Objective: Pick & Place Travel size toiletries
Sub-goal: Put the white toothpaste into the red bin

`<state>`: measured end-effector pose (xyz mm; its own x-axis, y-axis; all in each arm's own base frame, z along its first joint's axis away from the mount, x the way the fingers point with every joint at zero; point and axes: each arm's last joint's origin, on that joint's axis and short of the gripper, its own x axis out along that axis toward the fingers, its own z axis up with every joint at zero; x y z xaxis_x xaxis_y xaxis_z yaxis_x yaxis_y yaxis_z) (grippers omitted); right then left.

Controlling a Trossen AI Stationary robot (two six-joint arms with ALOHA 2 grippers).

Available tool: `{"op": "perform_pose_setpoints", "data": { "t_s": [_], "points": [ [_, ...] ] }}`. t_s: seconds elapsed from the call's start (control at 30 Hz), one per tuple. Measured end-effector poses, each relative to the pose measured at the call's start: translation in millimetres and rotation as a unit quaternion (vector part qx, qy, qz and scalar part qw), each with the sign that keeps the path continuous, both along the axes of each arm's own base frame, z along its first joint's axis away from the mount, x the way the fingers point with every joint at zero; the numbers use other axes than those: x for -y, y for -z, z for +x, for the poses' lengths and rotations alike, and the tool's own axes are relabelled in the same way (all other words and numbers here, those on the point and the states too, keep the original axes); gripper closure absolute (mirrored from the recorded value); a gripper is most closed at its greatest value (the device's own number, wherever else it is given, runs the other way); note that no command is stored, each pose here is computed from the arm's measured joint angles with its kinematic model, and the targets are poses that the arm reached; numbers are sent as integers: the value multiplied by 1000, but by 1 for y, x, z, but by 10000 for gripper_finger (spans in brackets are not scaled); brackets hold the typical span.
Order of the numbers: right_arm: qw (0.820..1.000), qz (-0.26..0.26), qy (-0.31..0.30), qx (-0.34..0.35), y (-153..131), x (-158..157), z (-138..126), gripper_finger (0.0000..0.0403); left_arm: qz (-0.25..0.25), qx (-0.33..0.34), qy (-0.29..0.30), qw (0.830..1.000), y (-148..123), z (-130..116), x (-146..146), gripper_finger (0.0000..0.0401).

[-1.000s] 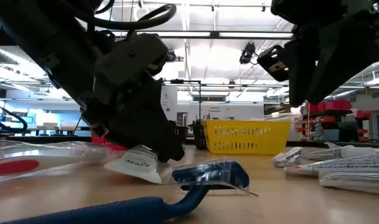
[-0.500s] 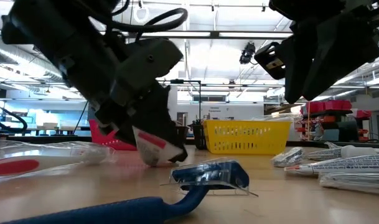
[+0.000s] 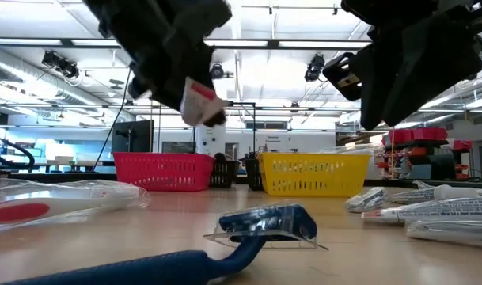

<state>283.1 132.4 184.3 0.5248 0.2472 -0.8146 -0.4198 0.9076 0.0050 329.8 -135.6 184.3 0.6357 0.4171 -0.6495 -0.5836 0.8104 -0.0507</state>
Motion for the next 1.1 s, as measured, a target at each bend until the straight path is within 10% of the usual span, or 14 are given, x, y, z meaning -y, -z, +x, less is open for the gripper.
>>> {"op": "perform_pose_setpoints", "data": {
  "t_s": [0.33,0.63,1.1],
  "points": [
    [1000,-6,-7,11,-1,0,1,304,84,-35,-181,979,-31,-21,-80,308],
    [999,-17,-25,20,-1,0,2,304,48,-54,-301,951,-16,-14,-140,314],
    [981,-135,43,131,-11,7,15,304,-6,-156,-325,933,10,-21,-159,284]
  ]
}}
